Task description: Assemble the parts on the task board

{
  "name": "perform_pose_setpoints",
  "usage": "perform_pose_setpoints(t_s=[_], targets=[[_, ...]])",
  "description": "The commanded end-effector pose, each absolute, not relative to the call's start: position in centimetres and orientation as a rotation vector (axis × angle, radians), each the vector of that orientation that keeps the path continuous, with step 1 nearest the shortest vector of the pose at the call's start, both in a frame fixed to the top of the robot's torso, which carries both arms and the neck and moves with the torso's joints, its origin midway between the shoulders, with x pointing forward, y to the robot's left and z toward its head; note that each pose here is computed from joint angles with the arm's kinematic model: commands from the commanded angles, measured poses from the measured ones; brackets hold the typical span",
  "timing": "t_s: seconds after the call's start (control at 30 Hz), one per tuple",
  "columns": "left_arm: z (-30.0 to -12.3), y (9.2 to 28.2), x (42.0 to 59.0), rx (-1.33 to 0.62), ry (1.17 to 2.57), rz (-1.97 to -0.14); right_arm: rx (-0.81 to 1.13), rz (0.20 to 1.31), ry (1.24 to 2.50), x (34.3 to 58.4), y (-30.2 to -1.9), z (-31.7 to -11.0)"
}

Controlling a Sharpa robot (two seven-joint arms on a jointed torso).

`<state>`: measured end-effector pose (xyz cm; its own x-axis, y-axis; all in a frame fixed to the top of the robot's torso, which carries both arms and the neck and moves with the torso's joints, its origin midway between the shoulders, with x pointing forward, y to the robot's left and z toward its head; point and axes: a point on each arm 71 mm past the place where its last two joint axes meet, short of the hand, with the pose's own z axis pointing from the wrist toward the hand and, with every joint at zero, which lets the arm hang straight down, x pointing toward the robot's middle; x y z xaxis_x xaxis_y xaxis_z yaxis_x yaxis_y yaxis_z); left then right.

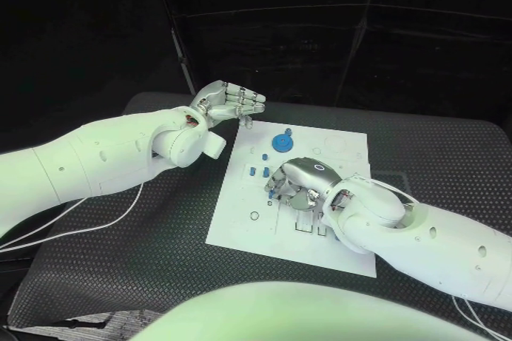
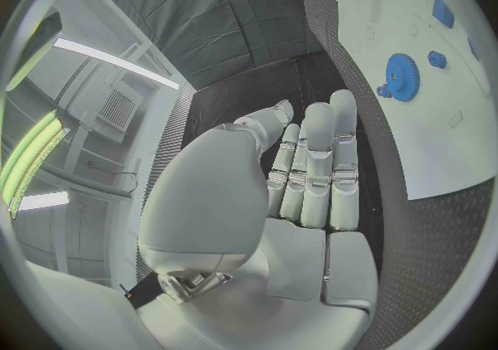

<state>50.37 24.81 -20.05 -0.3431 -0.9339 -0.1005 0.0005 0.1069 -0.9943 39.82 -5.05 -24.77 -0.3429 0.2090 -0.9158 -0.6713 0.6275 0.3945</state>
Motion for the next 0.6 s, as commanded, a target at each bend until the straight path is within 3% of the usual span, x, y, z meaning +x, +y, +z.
perform_pose_setpoints(t_s=[0.03, 0.6], targets=[[-19.87, 24.68, 50.44, -0.954, 1.513, -1.382, -0.420, 0.948, 1.692, 39.62, -4.87, -24.95], [-19.95, 24.61, 50.47, -0.957, 1.523, -1.382, -0.437, 0.937, 1.713, 39.44, -4.69, -25.62]])
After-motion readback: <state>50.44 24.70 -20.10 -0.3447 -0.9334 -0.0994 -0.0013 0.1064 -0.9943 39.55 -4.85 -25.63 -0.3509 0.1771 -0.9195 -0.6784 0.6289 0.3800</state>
